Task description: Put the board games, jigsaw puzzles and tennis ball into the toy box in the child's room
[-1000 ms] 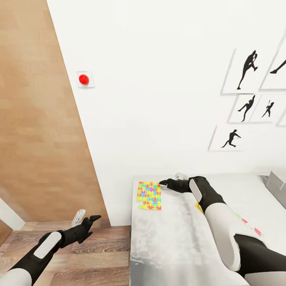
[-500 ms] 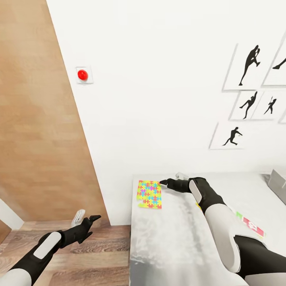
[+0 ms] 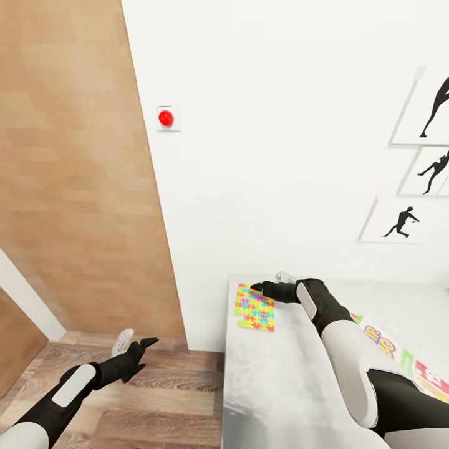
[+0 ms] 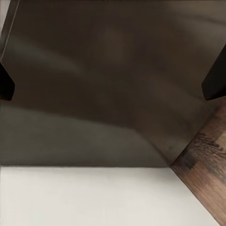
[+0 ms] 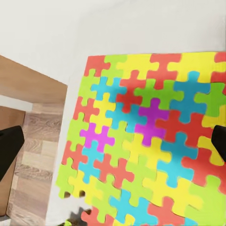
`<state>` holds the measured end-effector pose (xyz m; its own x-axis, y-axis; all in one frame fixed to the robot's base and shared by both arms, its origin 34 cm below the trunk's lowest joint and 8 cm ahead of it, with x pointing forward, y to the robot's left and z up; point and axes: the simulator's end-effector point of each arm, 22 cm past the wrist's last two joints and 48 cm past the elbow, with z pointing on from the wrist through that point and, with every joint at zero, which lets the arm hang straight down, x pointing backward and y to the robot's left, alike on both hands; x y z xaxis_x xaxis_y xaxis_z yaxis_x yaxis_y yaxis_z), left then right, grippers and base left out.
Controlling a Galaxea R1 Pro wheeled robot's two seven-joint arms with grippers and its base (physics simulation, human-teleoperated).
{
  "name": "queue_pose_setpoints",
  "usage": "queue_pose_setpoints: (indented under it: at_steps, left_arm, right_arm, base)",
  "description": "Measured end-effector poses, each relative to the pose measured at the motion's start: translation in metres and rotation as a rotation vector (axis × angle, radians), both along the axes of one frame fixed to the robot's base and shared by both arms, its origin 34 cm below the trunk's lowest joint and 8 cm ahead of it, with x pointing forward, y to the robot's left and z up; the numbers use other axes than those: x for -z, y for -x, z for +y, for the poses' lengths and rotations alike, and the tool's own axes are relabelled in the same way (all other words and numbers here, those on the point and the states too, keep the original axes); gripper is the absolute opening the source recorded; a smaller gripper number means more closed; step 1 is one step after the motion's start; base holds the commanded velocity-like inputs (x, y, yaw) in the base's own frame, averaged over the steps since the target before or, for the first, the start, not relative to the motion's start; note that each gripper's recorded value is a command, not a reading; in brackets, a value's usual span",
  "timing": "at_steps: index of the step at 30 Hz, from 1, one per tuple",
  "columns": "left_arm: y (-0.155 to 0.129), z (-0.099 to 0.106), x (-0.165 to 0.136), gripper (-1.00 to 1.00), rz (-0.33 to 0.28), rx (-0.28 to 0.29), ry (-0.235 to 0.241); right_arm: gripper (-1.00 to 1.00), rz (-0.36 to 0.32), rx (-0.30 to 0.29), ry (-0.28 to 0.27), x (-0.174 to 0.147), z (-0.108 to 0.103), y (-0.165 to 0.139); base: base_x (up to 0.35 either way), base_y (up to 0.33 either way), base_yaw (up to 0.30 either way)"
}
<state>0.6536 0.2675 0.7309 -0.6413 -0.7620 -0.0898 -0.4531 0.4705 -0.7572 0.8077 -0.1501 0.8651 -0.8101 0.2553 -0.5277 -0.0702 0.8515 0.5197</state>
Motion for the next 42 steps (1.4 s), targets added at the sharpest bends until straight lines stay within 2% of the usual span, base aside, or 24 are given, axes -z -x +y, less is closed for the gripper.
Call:
queue_pose_setpoints:
  at_steps: [9, 15, 19, 24, 30, 42]
  left_arm:
    - [0.0, 0.003, 0.0, 1.0, -0.001, -0.001, -0.004]
    - [0.0, 0.004, 0.0, 1.0, -0.001, -0.002, -0.005]
    - [0.0, 0.003, 0.0, 1.0, -0.001, -0.002, -0.005]
    - [0.0, 0.003, 0.0, 1.0, 0.0, -0.001, -0.005]
    - [0.0, 0.003, 0.0, 1.0, 0.0, 0.0, -0.005]
    - [0.0, 0.004, 0.0, 1.0, -0.001, -0.001, -0.006]
  right_arm:
    - [1.0, 0.0, 0.007, -0.005, -0.001, -0.002, -0.001]
    - [1.0, -0.026, 0.022, 0.007, -0.009, -0.013, -0.007]
    - [1.0, -0.033, 0.034, 0.018, -0.011, -0.024, -0.009]
    - [1.0, -0.044, 0.06, 0.043, -0.013, -0.049, -0.013]
    - [1.0, -0.047, 0.076, 0.06, -0.013, -0.066, -0.013]
    - [1.0, -0.025, 0.068, 0.058, -0.002, -0.061, -0.006]
  base:
    - [0.0, 0.0, 0.03]
    - [0.0, 0.0, 0.002]
    - [0.0, 0.0, 0.0]
    - [0.0, 0.0, 0.0]
    - [0.0, 0.0, 0.0]
    - [0.0, 0.0, 0.0]
